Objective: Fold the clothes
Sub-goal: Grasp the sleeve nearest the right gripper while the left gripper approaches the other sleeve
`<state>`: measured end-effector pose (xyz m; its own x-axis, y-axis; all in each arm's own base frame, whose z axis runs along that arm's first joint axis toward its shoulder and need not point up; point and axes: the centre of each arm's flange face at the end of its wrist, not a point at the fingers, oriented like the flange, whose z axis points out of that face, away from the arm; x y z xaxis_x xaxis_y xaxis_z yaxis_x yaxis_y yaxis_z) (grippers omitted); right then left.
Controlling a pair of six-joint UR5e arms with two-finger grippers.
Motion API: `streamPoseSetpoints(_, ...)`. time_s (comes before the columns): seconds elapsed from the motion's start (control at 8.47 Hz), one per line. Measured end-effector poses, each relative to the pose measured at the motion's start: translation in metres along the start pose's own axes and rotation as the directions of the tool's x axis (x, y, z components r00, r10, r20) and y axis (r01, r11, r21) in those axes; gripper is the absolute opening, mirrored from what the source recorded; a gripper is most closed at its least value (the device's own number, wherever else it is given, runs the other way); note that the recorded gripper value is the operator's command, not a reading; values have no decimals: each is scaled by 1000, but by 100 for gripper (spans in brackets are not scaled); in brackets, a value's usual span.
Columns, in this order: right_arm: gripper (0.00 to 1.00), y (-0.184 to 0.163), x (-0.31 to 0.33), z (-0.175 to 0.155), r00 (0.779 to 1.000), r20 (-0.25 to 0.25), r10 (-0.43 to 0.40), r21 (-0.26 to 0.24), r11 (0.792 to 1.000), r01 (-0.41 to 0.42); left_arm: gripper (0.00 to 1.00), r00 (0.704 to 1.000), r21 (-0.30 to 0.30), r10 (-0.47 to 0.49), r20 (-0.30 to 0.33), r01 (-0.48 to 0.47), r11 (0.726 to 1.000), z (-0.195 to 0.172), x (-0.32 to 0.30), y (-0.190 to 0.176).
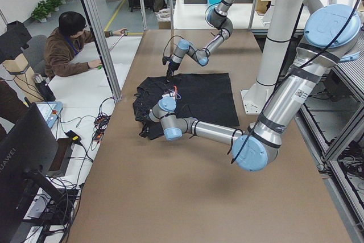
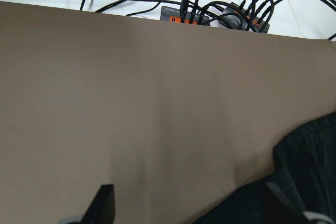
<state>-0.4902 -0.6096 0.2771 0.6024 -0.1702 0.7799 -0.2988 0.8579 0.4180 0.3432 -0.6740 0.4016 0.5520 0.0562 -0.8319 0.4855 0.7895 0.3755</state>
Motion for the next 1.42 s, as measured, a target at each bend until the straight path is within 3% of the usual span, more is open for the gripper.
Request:
streamPoseSetpoints(0.35, 94, 0, -4, -1, 1000, 3, 23, 5, 1000, -23, 100, 996, 20, 82, 35, -83, 996, 25, 25, 38)
streamPoseSetpoints(1.18, 94, -3, 2, -8, 998, 13, 58, 9, 998, -58, 99, 989, 3, 121, 84, -121, 993, 43, 11, 54)
streamPoseSetpoints(1.42, 94, -4, 2, -9, 998, 13, 59, 9, 998, -59, 26, 989, -11, 121, 90, -120, 993, 47, 7, 62)
